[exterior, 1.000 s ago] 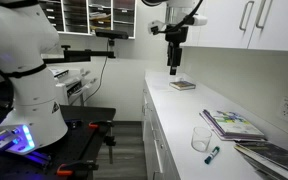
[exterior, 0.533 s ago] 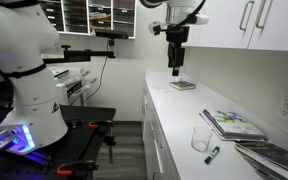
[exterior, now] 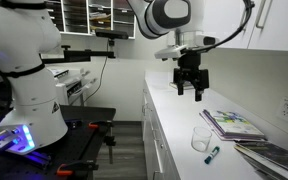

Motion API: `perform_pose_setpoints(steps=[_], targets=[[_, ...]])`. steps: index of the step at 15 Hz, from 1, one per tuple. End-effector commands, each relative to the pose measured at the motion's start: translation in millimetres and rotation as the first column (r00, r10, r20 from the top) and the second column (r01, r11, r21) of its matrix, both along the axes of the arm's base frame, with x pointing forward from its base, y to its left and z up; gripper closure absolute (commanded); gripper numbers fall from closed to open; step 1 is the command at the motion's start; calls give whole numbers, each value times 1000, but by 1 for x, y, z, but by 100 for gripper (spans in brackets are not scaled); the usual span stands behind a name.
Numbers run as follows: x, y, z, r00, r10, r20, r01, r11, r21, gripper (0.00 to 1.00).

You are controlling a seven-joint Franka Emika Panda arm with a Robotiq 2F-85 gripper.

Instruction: Pick the marker and put it in the cup

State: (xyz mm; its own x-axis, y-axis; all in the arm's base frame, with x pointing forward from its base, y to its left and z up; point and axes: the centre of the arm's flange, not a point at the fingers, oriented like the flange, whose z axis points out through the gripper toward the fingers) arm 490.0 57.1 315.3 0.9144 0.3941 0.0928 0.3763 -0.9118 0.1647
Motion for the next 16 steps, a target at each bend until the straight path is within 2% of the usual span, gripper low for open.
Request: perform_pose_setpoints(steps=[1,3,4,5,11,12,13,16], targets=[[20,-11,-26,985,166,45,-162,984,-71,0],[27,-15,-40,980,192,55,-190,981,-47,0],[28,-16,-44,984,169,52,-168,985,-27,0],[18,-14,-40,988,152,39,-150,988,-42,0],[26,-14,-45,987,158,43,-157,987,-38,0],[29,-18,-49,962,272,38,-273,961,51,0],[32,-21,-54,952,302,45,-305,950,62,0],[46,-29,-84,901,433,38,-434,889,146,0]])
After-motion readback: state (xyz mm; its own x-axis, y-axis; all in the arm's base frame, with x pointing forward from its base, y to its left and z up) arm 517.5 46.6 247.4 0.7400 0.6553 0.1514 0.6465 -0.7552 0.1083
